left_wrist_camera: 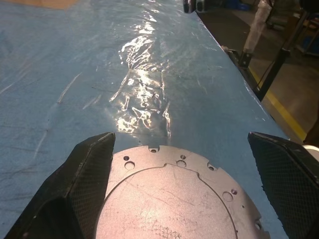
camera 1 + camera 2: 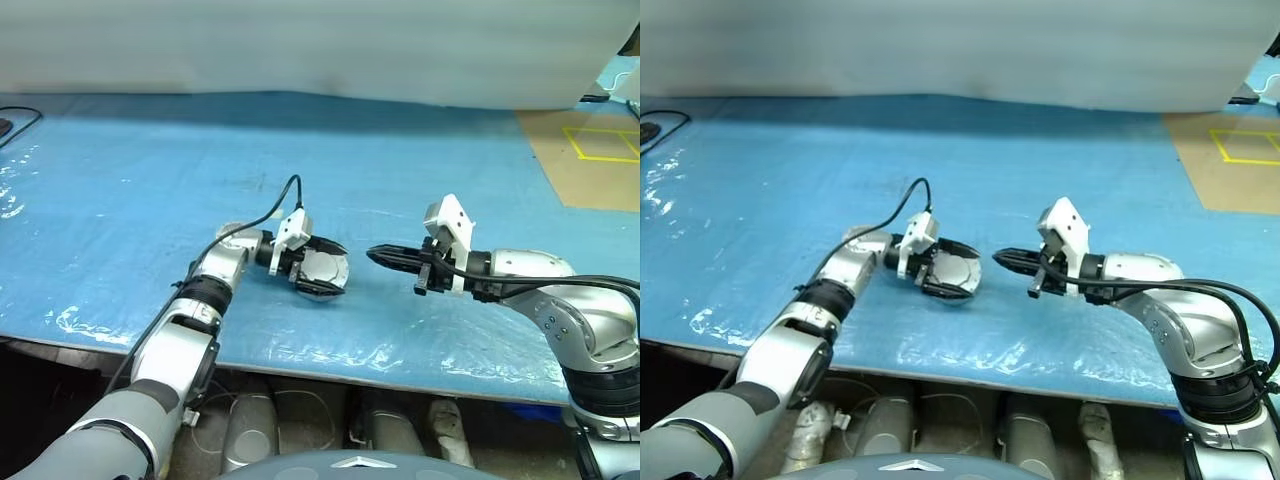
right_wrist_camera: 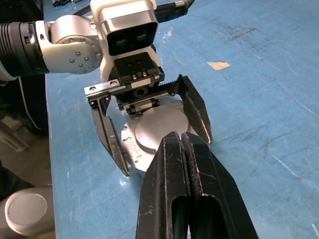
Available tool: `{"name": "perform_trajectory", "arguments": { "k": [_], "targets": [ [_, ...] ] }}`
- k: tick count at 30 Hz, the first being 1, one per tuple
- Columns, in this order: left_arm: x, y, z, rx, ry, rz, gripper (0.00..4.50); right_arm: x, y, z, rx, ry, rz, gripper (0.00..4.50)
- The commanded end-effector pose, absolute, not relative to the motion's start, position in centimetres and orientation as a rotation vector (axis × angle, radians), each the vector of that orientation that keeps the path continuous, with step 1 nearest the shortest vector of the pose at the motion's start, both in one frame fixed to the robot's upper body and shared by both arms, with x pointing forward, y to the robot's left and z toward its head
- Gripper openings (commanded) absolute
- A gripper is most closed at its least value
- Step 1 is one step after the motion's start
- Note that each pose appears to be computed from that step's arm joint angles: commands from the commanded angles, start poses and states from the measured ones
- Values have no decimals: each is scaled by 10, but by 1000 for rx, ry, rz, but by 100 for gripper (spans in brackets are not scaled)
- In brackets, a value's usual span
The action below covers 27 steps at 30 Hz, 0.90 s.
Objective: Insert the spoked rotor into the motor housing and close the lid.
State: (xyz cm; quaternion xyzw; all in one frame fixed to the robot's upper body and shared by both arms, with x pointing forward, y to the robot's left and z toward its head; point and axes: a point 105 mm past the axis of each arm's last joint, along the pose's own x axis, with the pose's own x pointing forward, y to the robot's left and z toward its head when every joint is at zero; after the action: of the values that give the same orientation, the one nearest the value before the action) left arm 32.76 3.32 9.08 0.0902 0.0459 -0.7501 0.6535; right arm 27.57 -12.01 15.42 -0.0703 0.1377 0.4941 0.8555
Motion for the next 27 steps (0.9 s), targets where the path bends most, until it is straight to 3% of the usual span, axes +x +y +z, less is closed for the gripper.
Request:
{"name": "perform_trajectory", "arguments": {
  "k": [1,6,12,18,20,27],
  "targets": [
    [318,39,73,198,186,-1720,450,278,-117,161,-180,249,1043,2],
    [318,36,78,170,123,-1686,450,282,-116,160,-185,245,1033,2],
    [335,29,139,63,-106,-1609,450,287,-117,165,-185,203,1026,2],
    [321,58,180,6,-212,-1558,450,278,-109,169,-196,160,1097,2],
    [317,67,184,-1,-212,-1522,450,278,-109,169,-192,168,1107,2],
    [291,109,154,3,3,-1445,450,292,-102,166,-211,155,1096,2]
  ]
}}
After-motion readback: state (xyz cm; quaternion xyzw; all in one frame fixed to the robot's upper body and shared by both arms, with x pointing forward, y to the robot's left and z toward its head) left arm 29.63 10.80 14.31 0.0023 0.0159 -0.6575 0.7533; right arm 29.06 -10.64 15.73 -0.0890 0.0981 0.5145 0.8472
